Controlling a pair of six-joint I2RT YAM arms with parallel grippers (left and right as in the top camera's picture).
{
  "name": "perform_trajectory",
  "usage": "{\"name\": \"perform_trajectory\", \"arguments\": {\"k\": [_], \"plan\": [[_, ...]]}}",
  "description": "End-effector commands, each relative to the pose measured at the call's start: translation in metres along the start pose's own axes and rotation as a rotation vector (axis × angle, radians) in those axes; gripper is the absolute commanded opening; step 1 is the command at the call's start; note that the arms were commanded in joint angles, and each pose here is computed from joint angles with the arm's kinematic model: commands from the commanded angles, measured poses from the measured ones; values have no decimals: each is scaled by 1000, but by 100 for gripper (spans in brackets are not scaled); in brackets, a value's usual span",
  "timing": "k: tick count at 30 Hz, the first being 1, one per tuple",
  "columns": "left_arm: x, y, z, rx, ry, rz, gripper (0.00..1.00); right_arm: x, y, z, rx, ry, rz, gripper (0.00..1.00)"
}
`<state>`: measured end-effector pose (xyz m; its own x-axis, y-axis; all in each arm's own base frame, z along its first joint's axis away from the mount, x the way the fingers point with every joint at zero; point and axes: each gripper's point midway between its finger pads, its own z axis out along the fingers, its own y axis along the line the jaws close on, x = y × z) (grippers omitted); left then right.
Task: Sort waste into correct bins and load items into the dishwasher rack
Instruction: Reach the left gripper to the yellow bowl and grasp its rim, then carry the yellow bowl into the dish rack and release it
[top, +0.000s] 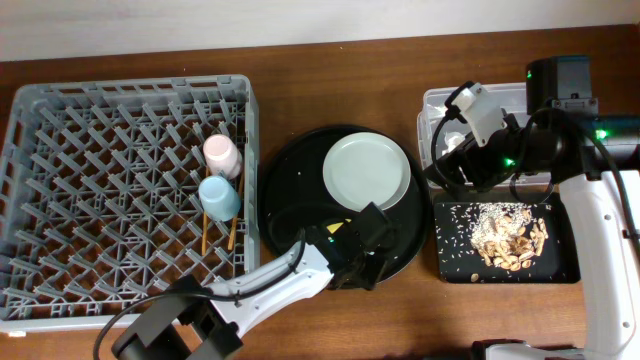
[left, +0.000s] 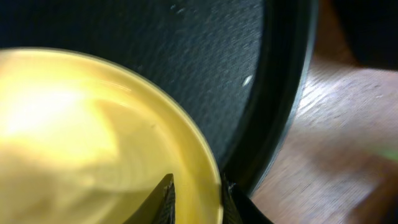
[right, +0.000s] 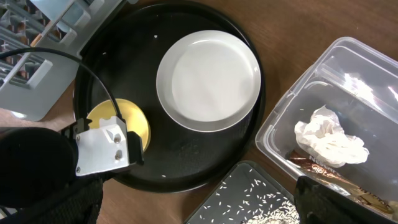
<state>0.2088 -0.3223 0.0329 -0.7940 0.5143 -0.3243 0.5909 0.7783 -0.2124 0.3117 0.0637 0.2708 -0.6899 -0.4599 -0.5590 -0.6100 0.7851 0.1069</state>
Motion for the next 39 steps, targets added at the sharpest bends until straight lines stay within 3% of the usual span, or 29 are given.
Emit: {"name": "perform_trajectory", "arguments": {"k": [1,6,23,26,31,34,39], "plan": [[8,23,3,-134,12,2,22,-4,-1,-7,22,-17,-17,99],[8,51,-3,-292,-2,7,20,-4,-1,-7,22,-17,-17,99],[5,48,-3,-277,-12,0,21,-4,-1,-7,22,-17,-17,99],[2,47,-5,-278,-21,0,27,-4,-1,-7,22,-17,-17,99],[-3,46,-7,-276,-32,-1,28,-4,-1,-7,22,-17,-17,99],[-3,46,-7,-277,-31,-1,27,-4,-1,-7,22,-17,-17,99],[-5,45,-8,-275,-36,-1,15,-4,-1,-7,22,-17,-17,99]]}}
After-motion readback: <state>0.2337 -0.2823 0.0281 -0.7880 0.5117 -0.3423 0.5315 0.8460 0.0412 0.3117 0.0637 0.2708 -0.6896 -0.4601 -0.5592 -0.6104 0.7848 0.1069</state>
